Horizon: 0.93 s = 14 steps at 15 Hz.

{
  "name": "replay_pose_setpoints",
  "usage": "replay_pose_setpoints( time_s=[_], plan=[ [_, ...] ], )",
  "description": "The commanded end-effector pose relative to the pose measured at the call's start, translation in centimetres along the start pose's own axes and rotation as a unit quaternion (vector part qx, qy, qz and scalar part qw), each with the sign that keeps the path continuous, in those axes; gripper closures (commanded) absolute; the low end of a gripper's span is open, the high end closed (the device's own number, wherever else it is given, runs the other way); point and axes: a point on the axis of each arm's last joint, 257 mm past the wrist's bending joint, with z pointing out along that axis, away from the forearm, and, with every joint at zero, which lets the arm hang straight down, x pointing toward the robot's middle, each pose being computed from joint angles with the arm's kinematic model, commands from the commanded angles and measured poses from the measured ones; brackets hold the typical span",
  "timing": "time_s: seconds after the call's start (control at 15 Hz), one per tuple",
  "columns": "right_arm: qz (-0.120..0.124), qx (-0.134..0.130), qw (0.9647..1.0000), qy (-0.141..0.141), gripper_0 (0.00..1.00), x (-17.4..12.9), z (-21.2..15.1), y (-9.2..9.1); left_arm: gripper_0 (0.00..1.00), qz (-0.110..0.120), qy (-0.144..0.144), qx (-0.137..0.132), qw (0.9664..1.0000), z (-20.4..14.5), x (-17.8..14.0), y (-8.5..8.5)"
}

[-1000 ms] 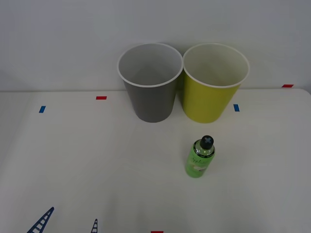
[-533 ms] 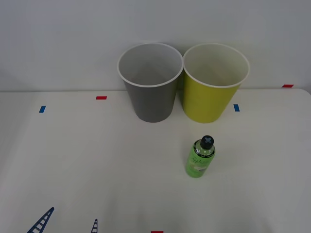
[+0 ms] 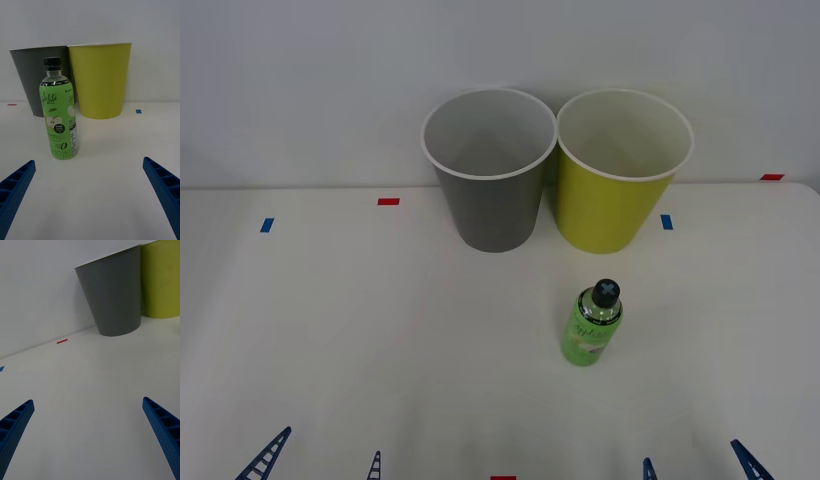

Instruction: Put cans in the gray bin and PET bottles in the light green bin.

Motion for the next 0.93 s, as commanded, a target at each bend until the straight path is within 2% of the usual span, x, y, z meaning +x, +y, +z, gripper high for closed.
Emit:
replay_pose_setpoints(
  time_s=[0.07, 0.27, 0.4, 0.93],
  plan=[
    [-0.006, -0.024, 0.9997, -0.007, 0.00, 0.1, 2.0, 0.8, 0.00, 0.000, 0.000, 0.000, 1.0000, 0.0, 0.0, 0.0],
    [-0.003, -0.037, 0.9992, -0.013, 0.00, 0.1, 4.4, 1.6, 0.00, 0.000, 0.000, 0.000, 1.0000, 0.0, 0.0, 0.0],
    [0.007, -0.042, 0.9989, -0.018, 0.00, 0.0, 5.9, 2.0, 0.00, 0.000, 0.000, 0.000, 1.0000, 0.0, 0.0, 0.0],
    [0.004, -0.057, 0.9981, -0.021, 0.00, -0.1, 11.4, 3.5, 0.00, 0.000, 0.000, 0.000, 1.0000, 0.0, 0.0, 0.0]
  ],
)
